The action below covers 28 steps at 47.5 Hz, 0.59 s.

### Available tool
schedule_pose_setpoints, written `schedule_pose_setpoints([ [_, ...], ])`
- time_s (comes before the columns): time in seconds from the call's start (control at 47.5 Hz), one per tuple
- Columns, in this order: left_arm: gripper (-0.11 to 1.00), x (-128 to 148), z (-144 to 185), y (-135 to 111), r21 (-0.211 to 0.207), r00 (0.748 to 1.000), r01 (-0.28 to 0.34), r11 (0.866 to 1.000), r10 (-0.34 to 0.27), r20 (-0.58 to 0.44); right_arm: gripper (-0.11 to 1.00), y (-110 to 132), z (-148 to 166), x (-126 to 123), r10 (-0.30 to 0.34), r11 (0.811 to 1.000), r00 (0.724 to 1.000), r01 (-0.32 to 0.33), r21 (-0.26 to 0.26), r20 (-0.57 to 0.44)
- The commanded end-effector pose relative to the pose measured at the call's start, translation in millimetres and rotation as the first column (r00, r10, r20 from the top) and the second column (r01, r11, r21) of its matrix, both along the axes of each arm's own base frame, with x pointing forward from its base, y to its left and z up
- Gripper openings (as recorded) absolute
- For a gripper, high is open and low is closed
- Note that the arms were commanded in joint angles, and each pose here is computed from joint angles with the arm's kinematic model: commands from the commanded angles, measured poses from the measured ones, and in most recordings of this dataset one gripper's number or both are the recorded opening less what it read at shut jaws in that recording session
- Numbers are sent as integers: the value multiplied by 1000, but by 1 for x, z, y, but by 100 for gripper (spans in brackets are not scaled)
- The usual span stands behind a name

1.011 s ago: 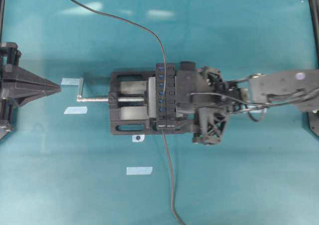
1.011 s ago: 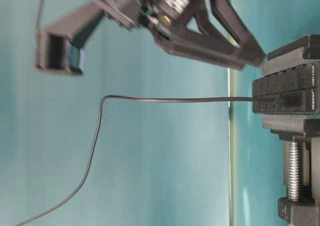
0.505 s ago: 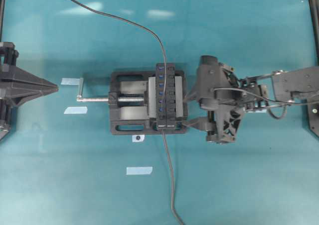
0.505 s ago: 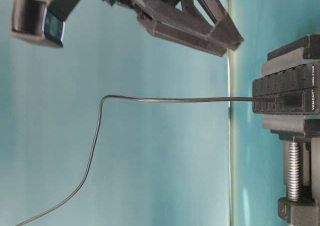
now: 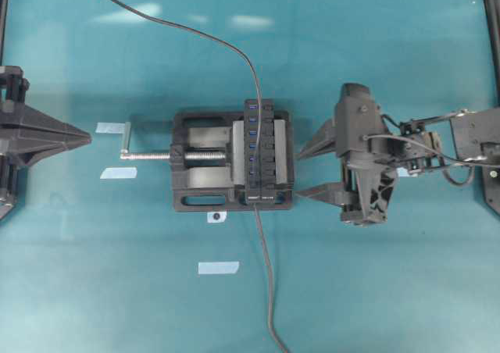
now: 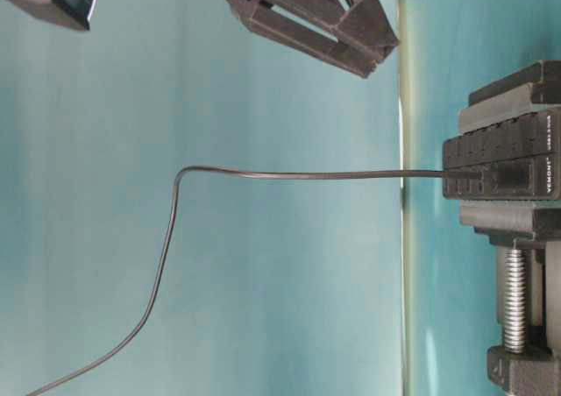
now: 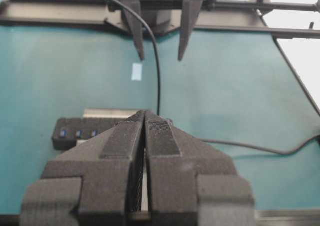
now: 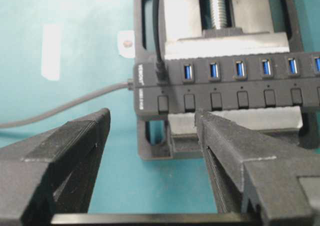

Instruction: Insert the USB into the front port of the fixed hub.

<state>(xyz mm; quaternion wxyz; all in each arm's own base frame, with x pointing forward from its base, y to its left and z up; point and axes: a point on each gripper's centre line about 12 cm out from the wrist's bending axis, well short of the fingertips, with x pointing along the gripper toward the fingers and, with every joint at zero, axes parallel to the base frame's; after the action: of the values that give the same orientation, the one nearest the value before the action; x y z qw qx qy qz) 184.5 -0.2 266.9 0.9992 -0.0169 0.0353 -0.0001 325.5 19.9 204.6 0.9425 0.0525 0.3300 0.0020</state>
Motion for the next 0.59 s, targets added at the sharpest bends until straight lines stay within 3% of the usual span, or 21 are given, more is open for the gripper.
schedule_pose_setpoints([
  [0.0, 0, 2, 4, 0, 1, 1000, 0, 1000, -1, 9, 74, 0, 13, -1, -1, 1000, 998, 1, 11, 62],
  [0.568, 0, 2, 4, 0, 0, 1000, 0, 1000, 0, 8, 74, 1, 11, -7, 3, 1000, 995, -5, 16, 101],
])
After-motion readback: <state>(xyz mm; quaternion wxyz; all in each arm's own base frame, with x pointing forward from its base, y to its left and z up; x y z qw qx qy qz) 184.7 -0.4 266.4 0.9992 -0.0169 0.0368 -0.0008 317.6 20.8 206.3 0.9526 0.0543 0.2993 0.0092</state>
